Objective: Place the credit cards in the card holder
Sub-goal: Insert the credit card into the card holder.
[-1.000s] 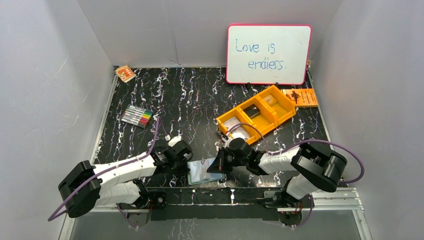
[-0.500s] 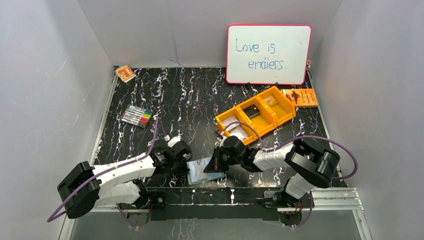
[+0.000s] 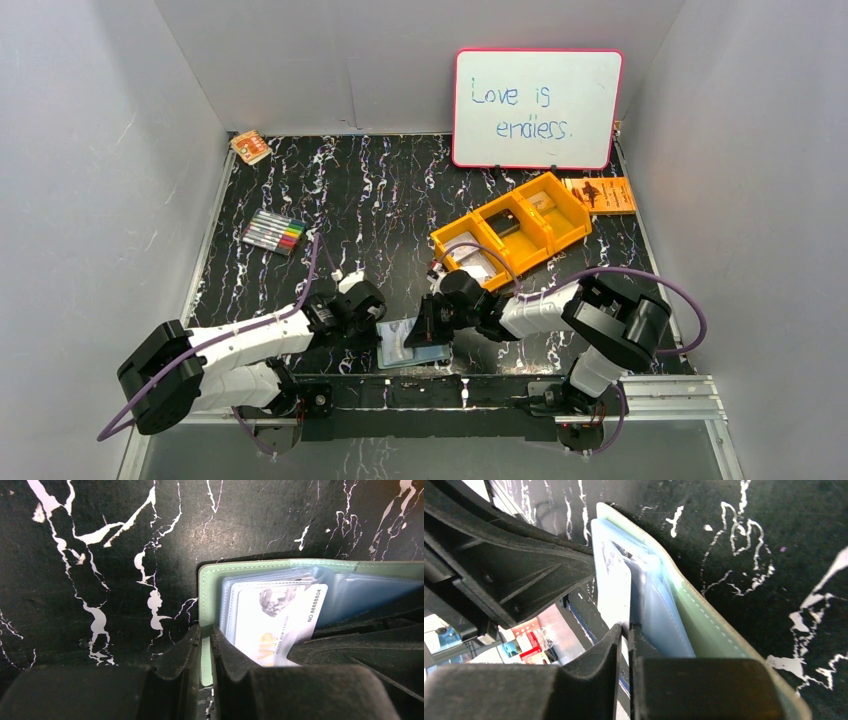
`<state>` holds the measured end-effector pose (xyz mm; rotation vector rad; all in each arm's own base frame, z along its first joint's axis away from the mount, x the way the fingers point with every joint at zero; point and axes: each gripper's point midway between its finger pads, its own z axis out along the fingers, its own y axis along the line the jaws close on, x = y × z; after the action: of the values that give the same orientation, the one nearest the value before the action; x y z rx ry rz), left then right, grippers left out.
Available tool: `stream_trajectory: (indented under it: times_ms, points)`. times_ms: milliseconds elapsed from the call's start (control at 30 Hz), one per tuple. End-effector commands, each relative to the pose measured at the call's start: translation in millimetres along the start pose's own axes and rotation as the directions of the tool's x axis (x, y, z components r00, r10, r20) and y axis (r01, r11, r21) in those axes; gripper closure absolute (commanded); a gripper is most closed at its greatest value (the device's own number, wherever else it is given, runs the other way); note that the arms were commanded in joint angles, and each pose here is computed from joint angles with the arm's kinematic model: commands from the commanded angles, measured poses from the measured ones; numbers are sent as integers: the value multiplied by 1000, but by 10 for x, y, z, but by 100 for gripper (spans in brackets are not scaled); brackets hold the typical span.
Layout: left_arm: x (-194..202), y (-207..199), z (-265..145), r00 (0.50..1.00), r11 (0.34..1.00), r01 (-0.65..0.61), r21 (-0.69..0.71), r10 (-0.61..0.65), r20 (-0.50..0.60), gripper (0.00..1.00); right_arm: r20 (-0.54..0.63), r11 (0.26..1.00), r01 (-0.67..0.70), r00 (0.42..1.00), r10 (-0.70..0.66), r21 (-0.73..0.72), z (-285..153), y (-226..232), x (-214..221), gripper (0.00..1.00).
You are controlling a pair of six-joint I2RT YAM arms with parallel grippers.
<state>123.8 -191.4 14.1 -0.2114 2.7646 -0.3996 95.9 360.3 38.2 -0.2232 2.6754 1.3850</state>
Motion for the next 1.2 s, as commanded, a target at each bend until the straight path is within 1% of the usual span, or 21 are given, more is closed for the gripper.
stream_trajectory:
  times_ms: [0,67,167,333,500,867,1067,1167]
  points:
    - [186,294,106,998,995,-25,-98,19,-61,89,6,999,39,999,-39,23,-15,5,-1,79]
    - [183,303,107,998,995,-24,-101,18,-60,89,19,999,43,999,-44,22,-34,27,-24,71]
    - [185,299,107,998,995,-21,-98,15,-60,89,27,999,48,998,-49,24,-42,49,-48,63]
    - [179,287,100,998,996,-20,-90,15,-57,90,30,998,56,998,-56,12,-39,102,-72,57]
    - [176,249,98,998,998,-21,-67,17,-56,90,23,997,73,997,-73,-4,-3,200,-96,55]
    - [176,224,90,998,998,-27,-50,25,-56,92,-8,992,126,992,-127,-13,72,333,-68,55]
    - [150,243,69,999,998,-25,-60,22,-42,94,-5,988,151,989,-151,40,67,354,-106,55]
    - [129,273,46,999,997,-19,-71,17,-29,91,18,984,157,987,-159,81,-2,341,-156,50]
